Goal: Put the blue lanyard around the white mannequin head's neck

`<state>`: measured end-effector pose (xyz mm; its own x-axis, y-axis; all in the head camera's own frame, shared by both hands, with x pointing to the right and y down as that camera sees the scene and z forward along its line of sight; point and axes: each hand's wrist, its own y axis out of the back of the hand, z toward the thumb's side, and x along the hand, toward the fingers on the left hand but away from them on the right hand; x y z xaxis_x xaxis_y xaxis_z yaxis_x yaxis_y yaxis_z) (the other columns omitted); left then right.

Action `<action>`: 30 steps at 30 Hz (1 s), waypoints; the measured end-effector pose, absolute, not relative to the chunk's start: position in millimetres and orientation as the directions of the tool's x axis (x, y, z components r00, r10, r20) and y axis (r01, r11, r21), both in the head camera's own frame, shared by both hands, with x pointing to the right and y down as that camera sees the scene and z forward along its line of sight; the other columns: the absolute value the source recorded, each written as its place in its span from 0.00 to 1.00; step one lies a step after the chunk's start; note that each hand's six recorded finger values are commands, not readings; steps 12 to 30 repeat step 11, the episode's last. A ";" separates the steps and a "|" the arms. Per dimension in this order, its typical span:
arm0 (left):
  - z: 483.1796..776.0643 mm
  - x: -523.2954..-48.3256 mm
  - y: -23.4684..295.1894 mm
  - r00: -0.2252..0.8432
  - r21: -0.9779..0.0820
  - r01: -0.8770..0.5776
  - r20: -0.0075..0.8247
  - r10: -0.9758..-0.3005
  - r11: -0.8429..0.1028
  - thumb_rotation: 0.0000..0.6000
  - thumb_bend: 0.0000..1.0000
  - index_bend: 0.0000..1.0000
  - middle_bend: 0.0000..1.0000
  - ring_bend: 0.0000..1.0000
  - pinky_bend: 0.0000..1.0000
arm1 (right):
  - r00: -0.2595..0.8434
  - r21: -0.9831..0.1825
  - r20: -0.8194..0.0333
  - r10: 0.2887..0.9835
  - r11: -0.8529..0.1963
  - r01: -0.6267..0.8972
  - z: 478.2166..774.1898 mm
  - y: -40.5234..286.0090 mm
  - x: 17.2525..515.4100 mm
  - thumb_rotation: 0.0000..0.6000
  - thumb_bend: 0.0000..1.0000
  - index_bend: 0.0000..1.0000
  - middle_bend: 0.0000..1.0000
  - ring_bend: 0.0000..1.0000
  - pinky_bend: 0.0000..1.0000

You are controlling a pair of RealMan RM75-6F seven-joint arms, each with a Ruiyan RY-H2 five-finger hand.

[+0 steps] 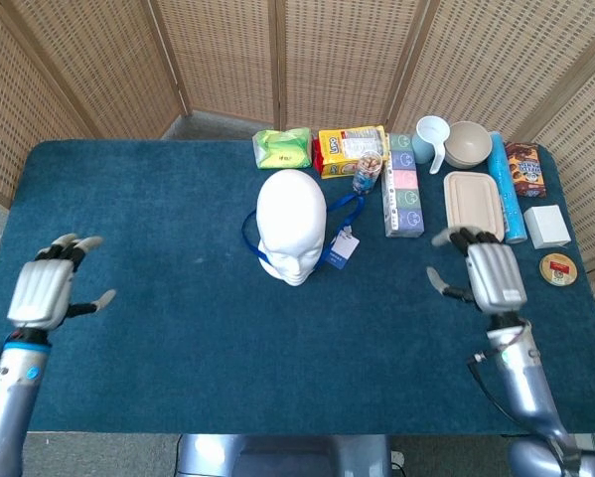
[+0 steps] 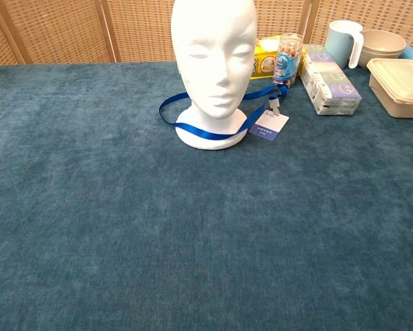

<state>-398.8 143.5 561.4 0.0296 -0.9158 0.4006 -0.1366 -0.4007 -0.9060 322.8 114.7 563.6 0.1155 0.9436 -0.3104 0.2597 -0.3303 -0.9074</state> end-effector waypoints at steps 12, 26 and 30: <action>542.4 -457.1 210.1 -0.109 -0.907 -0.169 0.407 -0.907 -0.387 0.83 0.20 0.25 0.29 0.16 0.28 | 0.033 -0.930 -0.332 0.943 -0.333 0.156 545.9 173.6 352.9 0.80 0.37 0.40 0.38 0.31 0.31; 542.4 -457.1 210.1 -0.109 -0.907 -0.169 0.407 -0.907 -0.387 0.83 0.20 0.25 0.29 0.16 0.28 | 0.033 -0.930 -0.332 0.943 -0.333 0.156 545.9 173.6 352.9 0.80 0.37 0.40 0.38 0.31 0.31; 542.4 -457.1 210.1 -0.109 -0.907 -0.169 0.407 -0.907 -0.387 0.83 0.20 0.25 0.29 0.16 0.28 | 0.033 -0.930 -0.332 0.943 -0.333 0.156 545.9 173.6 352.9 0.80 0.37 0.40 0.38 0.31 0.31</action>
